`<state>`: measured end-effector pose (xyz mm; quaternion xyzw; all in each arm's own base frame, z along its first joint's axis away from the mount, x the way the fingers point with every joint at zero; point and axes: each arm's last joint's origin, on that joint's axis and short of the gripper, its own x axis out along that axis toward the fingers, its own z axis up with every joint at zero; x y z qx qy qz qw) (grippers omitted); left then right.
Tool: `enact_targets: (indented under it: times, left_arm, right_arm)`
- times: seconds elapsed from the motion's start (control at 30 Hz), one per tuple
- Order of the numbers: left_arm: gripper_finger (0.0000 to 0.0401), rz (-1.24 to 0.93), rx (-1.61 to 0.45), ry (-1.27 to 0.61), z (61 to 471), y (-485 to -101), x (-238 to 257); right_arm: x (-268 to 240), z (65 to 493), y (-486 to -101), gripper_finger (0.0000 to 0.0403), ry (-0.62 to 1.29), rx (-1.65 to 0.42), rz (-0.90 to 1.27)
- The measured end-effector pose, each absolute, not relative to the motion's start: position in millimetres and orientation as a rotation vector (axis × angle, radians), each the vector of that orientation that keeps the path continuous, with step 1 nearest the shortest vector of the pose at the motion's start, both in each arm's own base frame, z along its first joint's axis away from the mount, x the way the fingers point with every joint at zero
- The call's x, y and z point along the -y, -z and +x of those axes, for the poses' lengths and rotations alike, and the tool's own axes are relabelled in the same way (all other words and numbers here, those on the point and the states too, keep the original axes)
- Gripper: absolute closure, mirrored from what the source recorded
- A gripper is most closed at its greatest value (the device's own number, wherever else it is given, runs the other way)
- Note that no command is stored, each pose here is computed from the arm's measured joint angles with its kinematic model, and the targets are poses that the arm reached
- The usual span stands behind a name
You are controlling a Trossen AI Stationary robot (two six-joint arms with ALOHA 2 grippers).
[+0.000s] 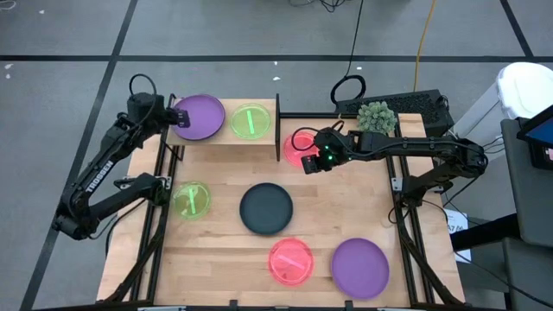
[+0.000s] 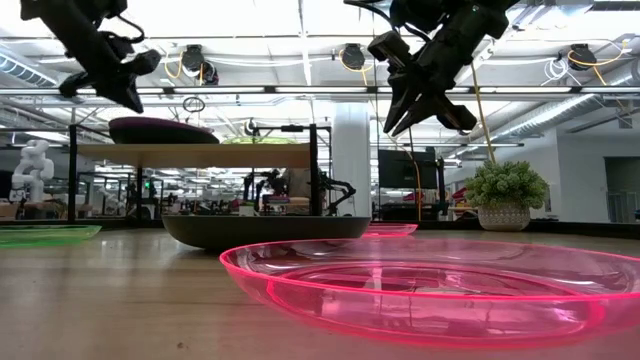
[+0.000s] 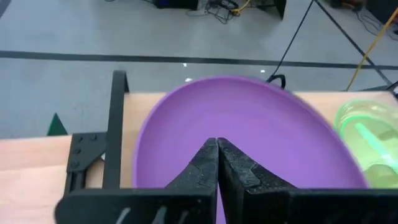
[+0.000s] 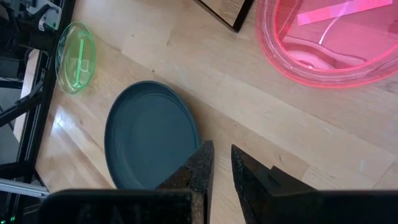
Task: Place and stack plates onto a shelf
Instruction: Stack the left purple plate on the dark blue plate
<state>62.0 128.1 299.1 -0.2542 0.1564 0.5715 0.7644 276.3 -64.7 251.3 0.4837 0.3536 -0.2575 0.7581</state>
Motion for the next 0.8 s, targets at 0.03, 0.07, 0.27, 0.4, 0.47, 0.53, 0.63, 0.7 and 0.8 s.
enact_targets:
  times: [0.03, 0.07, 0.27, 0.4, 0.47, 0.53, 0.63, 0.7, 0.8]
  left_arm:
    - [0.0399, -0.552, -0.343, -1.239, 62, -294, -127]
    - [0.0399, -0.553, -0.339, -1.240, 61, -289, -126]
    - [0.0400, -0.565, -0.214, -1.248, 58, -276, -117]
    - [0.0400, -0.582, -0.232, -1.258, 57, -265, -116]
    - [0.0400, -0.601, -0.244, -1.261, 57, -258, -116]
    - [0.0400, -0.619, -0.244, -1.263, 57, -255, -116]
    - [0.0401, -0.627, -0.242, -1.265, 57, -253, -116]
    - [0.0401, -0.625, -0.242, -1.266, 57, -254, -116]
    - [0.0401, -0.618, -0.245, -1.267, 57, -254, -116]
  right_arm:
    - [65, 276, -251, 0.0360, 0.560, -0.772, 1.051]
    - [65, 276, -251, 0.0360, 0.559, -0.772, 1.049]
    - [65, 276, -251, 0.0360, 0.557, -0.773, 1.049]
    - [65, 277, -251, 0.0360, 0.552, -0.771, 1.043]
    - [65, 277, -252, 0.0360, 0.551, -0.768, 1.042]
    - [65, 277, -252, 0.0360, 0.550, -0.766, 1.042]
    - [65, 277, -252, 0.0360, 0.550, -0.767, 1.042]
    - [65, 277, -252, 0.0360, 0.550, -0.767, 1.042]
    - [65, 277, -252, 0.0360, 0.550, -0.767, 1.041]
